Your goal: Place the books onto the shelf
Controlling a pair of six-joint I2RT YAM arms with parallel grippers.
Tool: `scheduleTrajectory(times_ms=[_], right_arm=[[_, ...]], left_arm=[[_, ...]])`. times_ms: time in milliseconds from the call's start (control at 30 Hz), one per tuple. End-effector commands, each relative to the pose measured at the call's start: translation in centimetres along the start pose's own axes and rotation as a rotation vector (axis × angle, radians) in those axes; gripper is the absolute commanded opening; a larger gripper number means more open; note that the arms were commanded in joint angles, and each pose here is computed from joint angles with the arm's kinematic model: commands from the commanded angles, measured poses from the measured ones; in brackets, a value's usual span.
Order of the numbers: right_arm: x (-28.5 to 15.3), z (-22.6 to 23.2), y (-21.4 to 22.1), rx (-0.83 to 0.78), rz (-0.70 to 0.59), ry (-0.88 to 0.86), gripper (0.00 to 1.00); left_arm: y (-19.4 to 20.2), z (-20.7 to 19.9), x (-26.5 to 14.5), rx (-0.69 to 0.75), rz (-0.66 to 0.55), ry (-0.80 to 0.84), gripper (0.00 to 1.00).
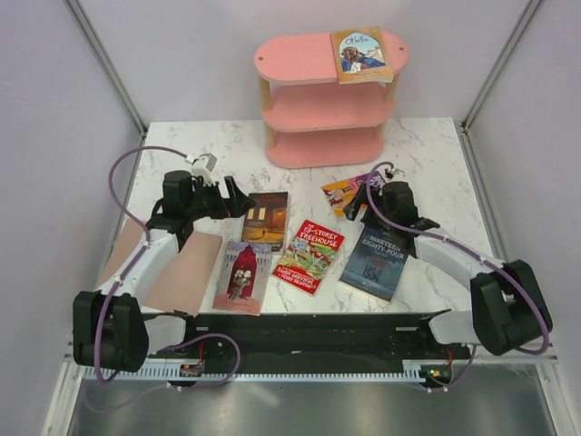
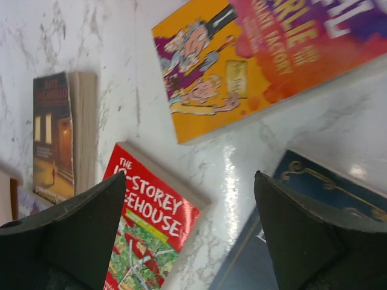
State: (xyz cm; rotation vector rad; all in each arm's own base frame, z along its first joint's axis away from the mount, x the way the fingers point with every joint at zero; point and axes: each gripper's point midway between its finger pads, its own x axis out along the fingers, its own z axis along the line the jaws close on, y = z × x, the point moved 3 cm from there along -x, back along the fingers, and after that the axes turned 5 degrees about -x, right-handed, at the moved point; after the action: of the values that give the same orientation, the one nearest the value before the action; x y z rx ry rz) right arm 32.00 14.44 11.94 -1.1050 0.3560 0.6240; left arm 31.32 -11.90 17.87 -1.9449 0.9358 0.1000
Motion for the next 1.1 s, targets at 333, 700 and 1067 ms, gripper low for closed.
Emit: scheduleTrajectory(times_ms=[333, 700, 1067], right_arm=[[1.1, 17.9, 3.0, 0.001, 0.214, -0.531, 0.93], [-0.3, 22.4, 11.0, 0.082, 0.452, -0.686, 0.81], [-0.5, 22.8, 15.9, 0.061, 0.573, -0.651, 0.78]], left_arm=[[3.8, 4.9, 1.6, -0.23, 0.239, -0.29, 1.0], [7.7, 4.0, -0.6, -0.396, 0.329, -0.31, 0.99], [11.4, 4.5, -1.9, -0.486, 0.392, -0.357, 1.0]])
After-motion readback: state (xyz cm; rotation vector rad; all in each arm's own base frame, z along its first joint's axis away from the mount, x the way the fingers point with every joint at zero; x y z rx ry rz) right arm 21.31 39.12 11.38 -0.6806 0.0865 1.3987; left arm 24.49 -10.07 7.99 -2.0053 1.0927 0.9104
